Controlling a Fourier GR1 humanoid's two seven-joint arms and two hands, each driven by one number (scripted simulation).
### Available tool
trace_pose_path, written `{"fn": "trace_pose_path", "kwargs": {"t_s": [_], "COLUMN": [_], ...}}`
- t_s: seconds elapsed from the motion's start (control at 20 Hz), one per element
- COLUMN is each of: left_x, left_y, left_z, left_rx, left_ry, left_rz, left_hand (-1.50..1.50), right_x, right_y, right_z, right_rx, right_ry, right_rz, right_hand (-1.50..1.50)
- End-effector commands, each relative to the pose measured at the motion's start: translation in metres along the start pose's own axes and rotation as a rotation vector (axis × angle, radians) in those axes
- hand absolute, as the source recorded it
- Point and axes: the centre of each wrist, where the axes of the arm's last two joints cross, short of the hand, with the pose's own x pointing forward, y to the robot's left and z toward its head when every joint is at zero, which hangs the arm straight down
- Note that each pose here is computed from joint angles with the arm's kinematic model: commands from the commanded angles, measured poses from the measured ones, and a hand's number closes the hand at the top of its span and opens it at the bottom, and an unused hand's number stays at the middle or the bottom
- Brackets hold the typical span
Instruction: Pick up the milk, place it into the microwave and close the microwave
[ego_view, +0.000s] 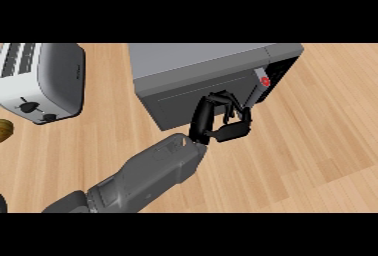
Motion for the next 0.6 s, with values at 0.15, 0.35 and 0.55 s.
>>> {"fn": "trace_pose_path", "kwargs": {"t_s": [0.15,0.35,0.55], "left_x": [-0.024,-0.024,-0.029], "left_y": [0.037,0.037,0.039], "left_z": [-0.009,-0.008,-0.002], "left_rx": [0.263,0.246,0.244], "left_ry": [0.146,0.140,0.141], "left_rz": [-0.071,-0.051,-0.048], "left_hand": [1.50,-1.50,-1.50], "right_x": [0.009,0.010,0.018], "right_y": [0.000,0.002,0.004], "right_z": [0.008,0.013,0.017], "right_rx": [-0.008,-0.025,-0.014], "right_ry": [0.008,0.019,0.040], "right_rz": [0.005,0.000,0.011], "right_hand": [-1.50,-1.50,-1.50]}}
